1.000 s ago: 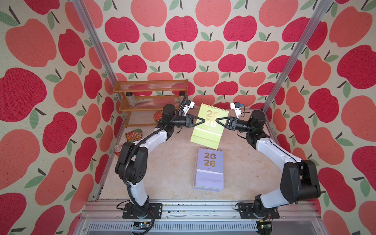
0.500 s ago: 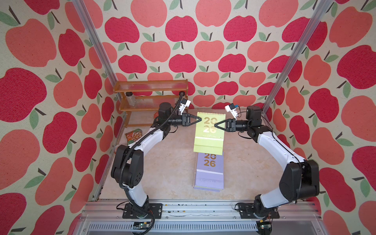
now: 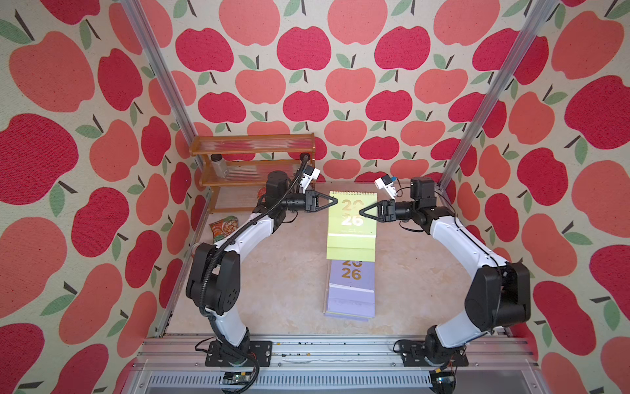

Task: Stack the calendars
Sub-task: Place the calendar at the calendar.

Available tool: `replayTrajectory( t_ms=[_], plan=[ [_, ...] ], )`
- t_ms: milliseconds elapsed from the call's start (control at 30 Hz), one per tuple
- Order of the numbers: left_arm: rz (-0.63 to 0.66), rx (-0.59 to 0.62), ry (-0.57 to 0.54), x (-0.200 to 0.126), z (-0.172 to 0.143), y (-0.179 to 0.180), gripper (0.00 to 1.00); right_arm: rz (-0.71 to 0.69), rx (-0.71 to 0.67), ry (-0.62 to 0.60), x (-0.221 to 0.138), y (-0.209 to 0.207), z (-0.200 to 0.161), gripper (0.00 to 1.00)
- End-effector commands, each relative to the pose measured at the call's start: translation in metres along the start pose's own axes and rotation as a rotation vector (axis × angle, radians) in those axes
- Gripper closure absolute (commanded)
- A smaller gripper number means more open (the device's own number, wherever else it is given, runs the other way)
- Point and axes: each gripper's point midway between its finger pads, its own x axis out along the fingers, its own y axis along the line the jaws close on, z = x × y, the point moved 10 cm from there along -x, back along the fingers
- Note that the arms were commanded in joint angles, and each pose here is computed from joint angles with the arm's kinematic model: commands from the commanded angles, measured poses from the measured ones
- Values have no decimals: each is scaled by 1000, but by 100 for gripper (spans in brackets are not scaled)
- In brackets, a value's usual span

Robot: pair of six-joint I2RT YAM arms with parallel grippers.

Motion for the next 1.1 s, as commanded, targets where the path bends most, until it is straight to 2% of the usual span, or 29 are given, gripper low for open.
replayTrajectory(
  t_ms=[0, 67, 133, 500, 700, 967, 1067],
  plan=[
    [-71, 142, 17, 0, 10, -38, 100, -53, -1, -20, -3, -2, 1, 62],
    [-65, 145, 8, -3, 11, -39, 100, -51, -8, -28, -5, -2, -2, 54],
    [-62, 150, 2, -4, 12, -40, 100, -41, -19, -38, -8, -1, -6, 51],
    [-27, 142, -63, -17, 19, -34, 100, -14, -103, -165, -19, 6, -28, 51],
    [-27, 137, -66, -17, 20, -33, 100, 7, -131, -160, -16, 9, -31, 51],
    [-25, 130, -72, -16, 18, -30, 100, 42, -130, -157, -7, 7, -28, 59],
    [-25, 129, -71, -16, 18, -30, 100, 44, -126, -155, -3, 6, -29, 66]
  ],
)
